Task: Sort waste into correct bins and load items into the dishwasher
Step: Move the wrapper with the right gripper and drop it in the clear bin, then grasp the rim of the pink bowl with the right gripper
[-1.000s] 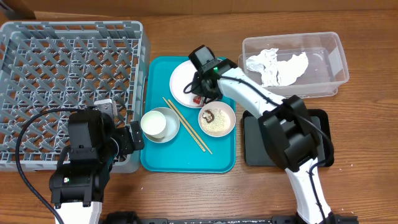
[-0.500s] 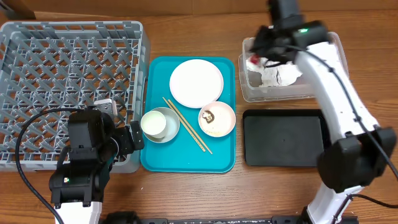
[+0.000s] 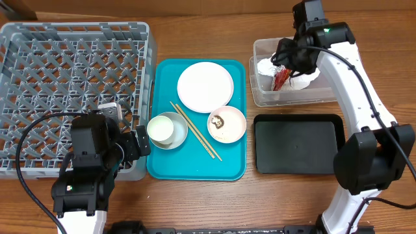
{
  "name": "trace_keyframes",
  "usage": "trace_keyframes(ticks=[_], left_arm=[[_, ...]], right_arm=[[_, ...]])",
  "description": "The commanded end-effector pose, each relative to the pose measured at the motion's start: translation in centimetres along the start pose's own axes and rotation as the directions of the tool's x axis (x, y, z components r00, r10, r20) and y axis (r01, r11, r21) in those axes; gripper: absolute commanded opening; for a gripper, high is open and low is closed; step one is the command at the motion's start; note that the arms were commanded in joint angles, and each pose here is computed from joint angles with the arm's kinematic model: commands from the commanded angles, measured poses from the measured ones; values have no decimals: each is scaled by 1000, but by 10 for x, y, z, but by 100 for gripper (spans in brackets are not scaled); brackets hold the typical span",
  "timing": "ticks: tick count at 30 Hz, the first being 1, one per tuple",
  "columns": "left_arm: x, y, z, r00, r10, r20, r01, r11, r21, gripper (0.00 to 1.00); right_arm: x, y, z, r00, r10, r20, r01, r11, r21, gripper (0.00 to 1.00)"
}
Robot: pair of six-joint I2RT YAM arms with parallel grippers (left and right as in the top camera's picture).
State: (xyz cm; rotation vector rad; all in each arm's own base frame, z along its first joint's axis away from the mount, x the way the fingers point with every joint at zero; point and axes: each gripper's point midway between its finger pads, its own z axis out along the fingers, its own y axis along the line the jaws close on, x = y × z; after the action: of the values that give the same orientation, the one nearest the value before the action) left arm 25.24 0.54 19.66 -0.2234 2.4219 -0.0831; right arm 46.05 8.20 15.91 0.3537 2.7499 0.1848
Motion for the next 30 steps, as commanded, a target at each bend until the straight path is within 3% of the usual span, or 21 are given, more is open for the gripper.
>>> trace_keyframes(ticks=[1,7,16,22,30], left_arm=[[-10,-2,-7,999,5,34,-5,1000,3,100],[-11,-2,-7,999,5,38,-6,1000,3,100],[-12,-2,-7,999,5,39,-6,1000,3,100],[-11,-2,-7,999,5,39,-6,1000,3,100],[-10,-2,-7,999,5,34,-5,1000,3,100]], right_arm=[[-12,-4,-43,998,2,69,0,999,-33,58],[26,-18,-64,998,18,-60,-19,1000,-18,55],[98,26,-57,959,-195,-207,184,980,-69,55],[151,89,-41,865,-463,-196,435,885,-168,61],[208,142,-9,779,-615,-121,577,779,-245,63]])
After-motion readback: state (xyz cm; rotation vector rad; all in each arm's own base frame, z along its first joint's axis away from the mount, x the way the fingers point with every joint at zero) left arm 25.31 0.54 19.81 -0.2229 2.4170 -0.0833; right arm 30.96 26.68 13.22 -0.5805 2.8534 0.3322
